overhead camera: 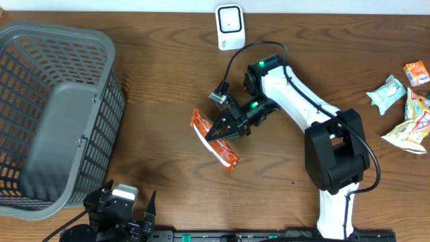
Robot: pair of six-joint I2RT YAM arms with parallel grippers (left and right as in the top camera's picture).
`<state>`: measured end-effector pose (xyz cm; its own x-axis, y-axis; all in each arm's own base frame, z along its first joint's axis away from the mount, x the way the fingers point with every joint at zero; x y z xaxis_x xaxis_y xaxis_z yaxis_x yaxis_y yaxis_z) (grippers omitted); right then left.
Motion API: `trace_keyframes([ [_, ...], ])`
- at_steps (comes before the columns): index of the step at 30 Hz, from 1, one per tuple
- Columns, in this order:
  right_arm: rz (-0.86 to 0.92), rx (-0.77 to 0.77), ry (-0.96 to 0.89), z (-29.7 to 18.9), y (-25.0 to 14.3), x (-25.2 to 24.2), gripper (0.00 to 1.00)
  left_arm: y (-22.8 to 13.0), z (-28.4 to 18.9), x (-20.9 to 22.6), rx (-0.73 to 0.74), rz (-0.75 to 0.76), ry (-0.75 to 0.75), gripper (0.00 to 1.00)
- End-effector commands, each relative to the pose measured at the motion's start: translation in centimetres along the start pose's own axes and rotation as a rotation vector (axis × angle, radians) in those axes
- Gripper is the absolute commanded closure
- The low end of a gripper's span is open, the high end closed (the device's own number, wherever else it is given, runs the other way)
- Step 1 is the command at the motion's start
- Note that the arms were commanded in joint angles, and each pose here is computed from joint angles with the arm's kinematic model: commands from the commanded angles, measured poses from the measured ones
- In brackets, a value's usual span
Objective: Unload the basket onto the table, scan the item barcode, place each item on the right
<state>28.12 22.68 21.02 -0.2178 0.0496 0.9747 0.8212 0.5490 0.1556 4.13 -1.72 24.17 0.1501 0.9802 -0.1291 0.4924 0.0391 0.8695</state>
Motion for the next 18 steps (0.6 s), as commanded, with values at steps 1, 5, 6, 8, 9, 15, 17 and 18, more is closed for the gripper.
trace_keyframes([
  [1, 0.042, -0.007, -0.001, -0.2, -0.1, 0.5, 0.99, 0.1, -0.1, -0.1, -0.009, 0.005, -0.008, 0.02],
  [5, 0.291, 0.003, -0.015, -0.2, -0.2, 0.4, 0.99, 0.1, -0.1, -0.1, -0.009, 0.005, -0.008, 0.02],
  [6, 0.337, 0.002, -0.015, -0.2, -0.1, 0.4, 0.99, 0.1, -0.1, -0.1, -0.009, 0.005, -0.008, 0.02],
  [8, 0.354, -0.001, -0.015, -0.3, -0.1, 0.4, 0.99, 0.1, -0.1, -0.1, -0.009, 0.005, -0.008, 0.02],
  [9, 0.355, -0.002, -0.015, -0.4, -0.1, 0.4, 0.99, 0.1, -0.1, -0.1, -0.009, 0.005, -0.008, 0.02],
  [15, 0.355, 0.020, -0.050, -0.4, -0.4, 0.1, 0.99, 0.1, -0.1, -0.1, -0.009, 0.005, -0.008, 0.02],
  [17, 0.321, 0.056, -0.122, -0.4, -0.5, -0.6, 0.99, 0.1, -0.1, -0.1, -0.009, 0.005, -0.008, 0.02],
  [18, 0.286, 0.069, -0.162, -0.5, -0.5, -1.1, 0.99, 0.1, -0.1, -0.1, -0.009, 0.005, -0.008, 0.02],
])
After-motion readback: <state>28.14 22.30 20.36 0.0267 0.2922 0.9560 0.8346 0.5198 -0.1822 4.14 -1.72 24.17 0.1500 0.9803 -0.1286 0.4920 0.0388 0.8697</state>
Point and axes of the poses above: each gripper's point midway between its finger pads, its own z axis out along the fingers, its own x axis along the line the jaws close on, y = z × x, the point moved 9 cm from there along -z, back along the fingers, and after that the axes turned 15 degrees about -z, right-handed, at the moved point
